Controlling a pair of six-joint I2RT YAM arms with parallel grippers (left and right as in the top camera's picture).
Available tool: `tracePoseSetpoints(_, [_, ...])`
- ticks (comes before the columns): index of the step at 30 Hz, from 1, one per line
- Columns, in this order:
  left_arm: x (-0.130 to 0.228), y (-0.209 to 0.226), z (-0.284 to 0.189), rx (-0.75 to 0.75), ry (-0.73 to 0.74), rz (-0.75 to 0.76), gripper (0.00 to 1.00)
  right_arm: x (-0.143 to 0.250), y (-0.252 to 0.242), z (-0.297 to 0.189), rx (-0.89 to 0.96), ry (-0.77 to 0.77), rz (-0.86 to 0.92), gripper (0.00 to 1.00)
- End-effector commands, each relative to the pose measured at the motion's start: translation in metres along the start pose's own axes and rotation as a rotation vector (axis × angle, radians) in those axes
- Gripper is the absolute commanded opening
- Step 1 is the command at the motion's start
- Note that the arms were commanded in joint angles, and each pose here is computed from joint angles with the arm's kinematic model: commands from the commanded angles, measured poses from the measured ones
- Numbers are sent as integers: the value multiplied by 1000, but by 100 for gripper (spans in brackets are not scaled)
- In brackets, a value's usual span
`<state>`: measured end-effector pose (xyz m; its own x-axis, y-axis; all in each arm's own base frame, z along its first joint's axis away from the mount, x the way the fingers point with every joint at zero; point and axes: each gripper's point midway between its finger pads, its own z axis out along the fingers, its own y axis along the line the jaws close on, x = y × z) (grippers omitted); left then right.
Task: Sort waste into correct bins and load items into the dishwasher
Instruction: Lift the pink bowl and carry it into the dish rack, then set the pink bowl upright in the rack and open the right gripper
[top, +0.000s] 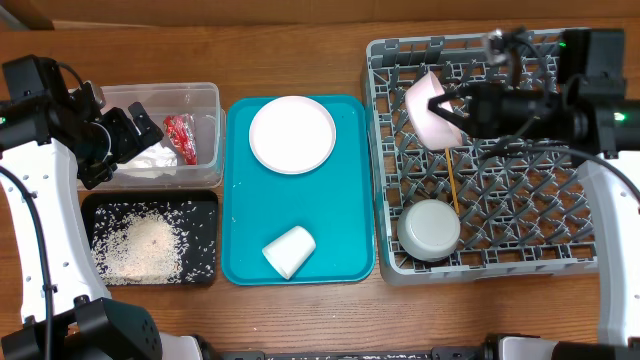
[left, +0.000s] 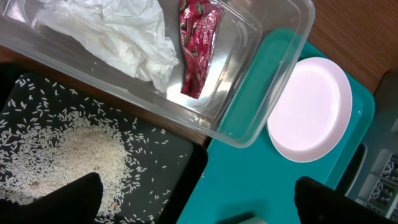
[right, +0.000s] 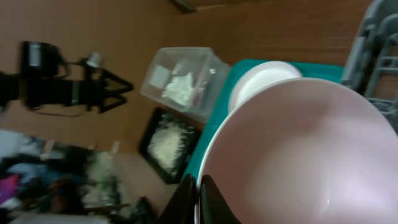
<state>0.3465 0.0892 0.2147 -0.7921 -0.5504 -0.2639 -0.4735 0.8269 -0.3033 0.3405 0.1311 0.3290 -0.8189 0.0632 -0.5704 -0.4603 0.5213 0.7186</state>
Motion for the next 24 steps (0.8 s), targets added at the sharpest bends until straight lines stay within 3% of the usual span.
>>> tracePoseSetpoints(1, [-3,-4,-9,6,-29,23,100,6,18,-11,-358,-36,1,4])
tracePoseSetpoints(4, [-3,-4,-9,6,-29,23,100,14,5,-10,-484,-57,14,4])
tracePoseSetpoints(11, [-3,-4,-9,6,-29,23,100,36,-42,15,-486,-40,93,4])
tracePoseSetpoints(24, [-3,-4,-9,6,-29,23,100,50,-85,38,-488,-23,161,4])
